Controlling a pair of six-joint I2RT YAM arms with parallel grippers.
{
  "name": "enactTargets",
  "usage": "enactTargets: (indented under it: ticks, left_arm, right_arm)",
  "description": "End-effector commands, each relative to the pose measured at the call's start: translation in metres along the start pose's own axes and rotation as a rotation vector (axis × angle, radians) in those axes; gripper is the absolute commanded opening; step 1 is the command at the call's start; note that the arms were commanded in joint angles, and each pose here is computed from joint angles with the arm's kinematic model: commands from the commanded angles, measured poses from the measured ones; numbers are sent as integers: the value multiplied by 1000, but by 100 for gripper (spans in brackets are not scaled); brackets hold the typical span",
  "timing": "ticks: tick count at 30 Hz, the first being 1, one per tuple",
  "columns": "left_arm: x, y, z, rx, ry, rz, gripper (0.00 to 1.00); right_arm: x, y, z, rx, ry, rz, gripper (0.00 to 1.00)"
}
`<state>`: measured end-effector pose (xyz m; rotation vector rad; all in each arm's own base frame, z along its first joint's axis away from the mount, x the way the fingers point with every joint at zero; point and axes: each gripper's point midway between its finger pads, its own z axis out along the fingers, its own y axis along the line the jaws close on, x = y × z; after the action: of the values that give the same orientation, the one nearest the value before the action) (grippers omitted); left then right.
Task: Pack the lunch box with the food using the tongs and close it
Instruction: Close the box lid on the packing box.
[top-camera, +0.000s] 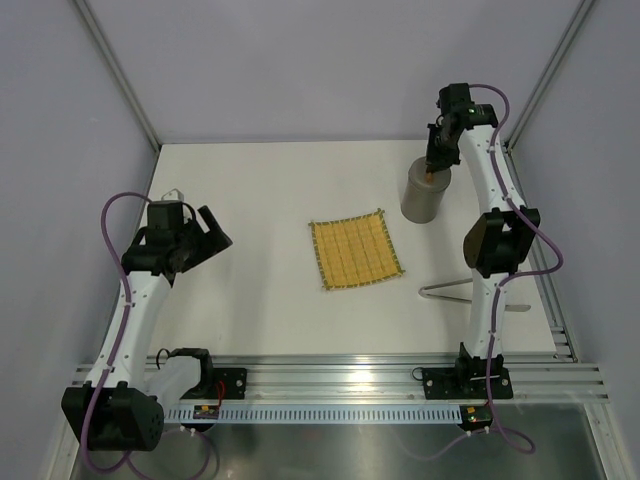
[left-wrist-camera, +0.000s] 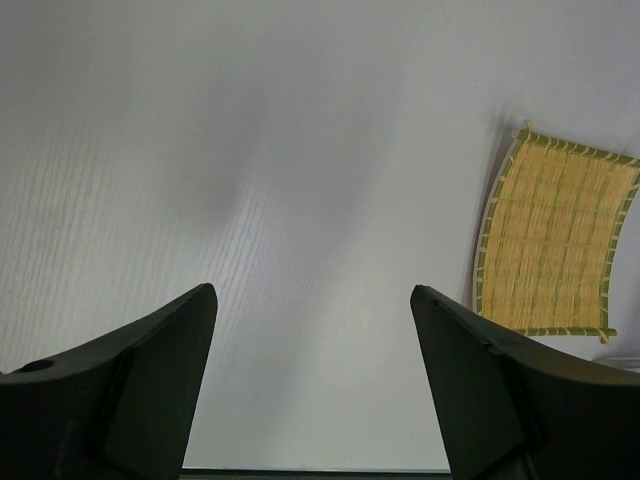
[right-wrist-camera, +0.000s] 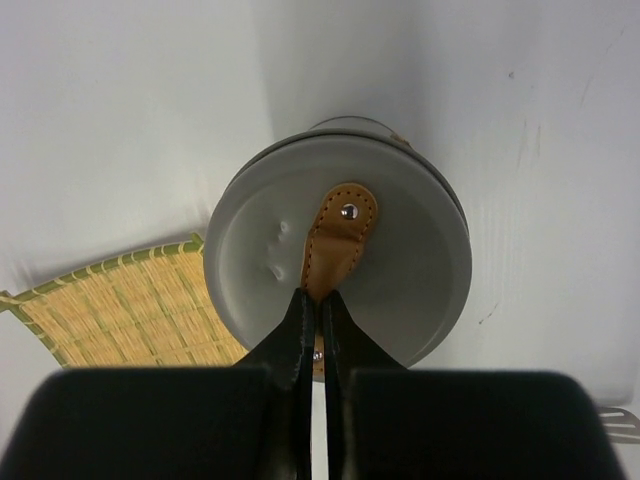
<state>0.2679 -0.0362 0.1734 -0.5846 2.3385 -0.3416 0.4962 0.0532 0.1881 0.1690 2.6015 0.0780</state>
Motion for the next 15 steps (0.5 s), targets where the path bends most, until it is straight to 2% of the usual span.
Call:
enactTargets:
  ticks: [1, 15]
  left_arm:
    - [-3, -2, -1, 22, -20, 7, 82]
    - [2, 2, 0, 12, -13, 9, 82]
  right_arm:
    - [3, 1, -16, -25, -10, -15, 0]
    - [13, 9, 17, -45, 71, -31, 0]
